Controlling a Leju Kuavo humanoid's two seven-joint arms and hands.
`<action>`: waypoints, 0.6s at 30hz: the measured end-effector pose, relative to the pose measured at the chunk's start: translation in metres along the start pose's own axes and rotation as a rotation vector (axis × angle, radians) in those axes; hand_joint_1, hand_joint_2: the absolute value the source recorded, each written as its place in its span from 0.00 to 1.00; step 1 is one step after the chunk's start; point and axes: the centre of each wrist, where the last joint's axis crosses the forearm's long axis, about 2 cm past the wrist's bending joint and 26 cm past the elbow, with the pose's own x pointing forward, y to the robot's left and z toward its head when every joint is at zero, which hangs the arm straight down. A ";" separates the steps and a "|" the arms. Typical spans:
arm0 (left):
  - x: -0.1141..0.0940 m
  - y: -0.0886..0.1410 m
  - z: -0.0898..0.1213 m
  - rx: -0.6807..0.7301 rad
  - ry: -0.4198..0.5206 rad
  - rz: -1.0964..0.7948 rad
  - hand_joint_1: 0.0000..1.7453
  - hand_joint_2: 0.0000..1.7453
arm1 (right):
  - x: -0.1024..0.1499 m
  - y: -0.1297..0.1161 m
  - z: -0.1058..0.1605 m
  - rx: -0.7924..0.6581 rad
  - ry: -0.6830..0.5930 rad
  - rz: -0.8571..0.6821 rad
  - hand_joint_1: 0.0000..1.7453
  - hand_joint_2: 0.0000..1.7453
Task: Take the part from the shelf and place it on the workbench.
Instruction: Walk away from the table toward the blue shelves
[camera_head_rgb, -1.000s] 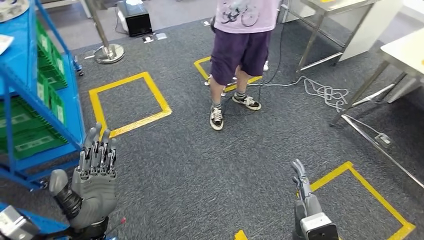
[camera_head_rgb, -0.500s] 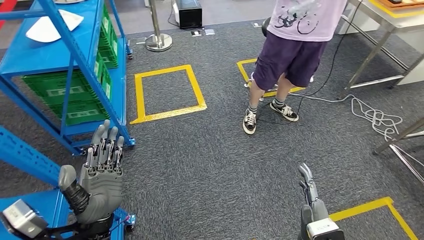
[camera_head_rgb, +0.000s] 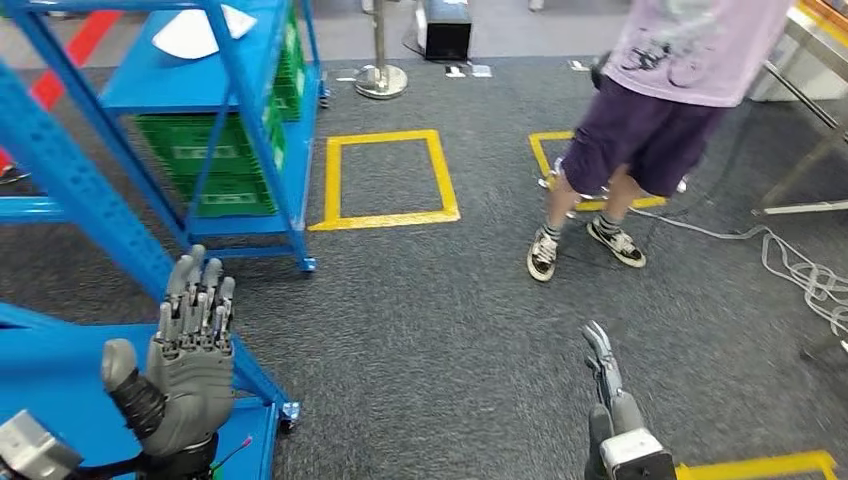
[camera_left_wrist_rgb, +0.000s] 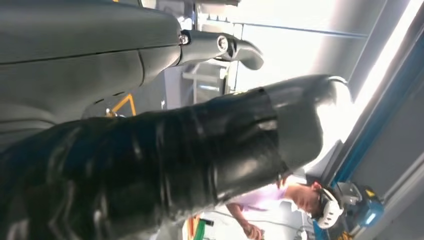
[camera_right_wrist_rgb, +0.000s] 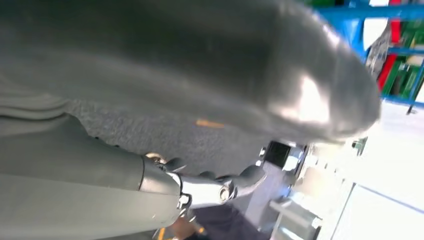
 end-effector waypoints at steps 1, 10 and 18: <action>0.000 0.000 0.000 -0.001 0.001 0.000 0.00 0.00 | 0.000 0.000 0.000 0.000 -0.001 0.000 0.00 0.00; -0.001 0.000 0.000 -0.002 0.002 0.002 0.00 0.00 | 0.000 0.000 0.001 0.000 -0.005 0.001 0.00 0.00; -0.001 0.000 0.000 -0.003 0.002 0.003 0.00 0.00 | 0.001 -0.001 -0.001 0.000 -0.020 0.000 0.00 0.00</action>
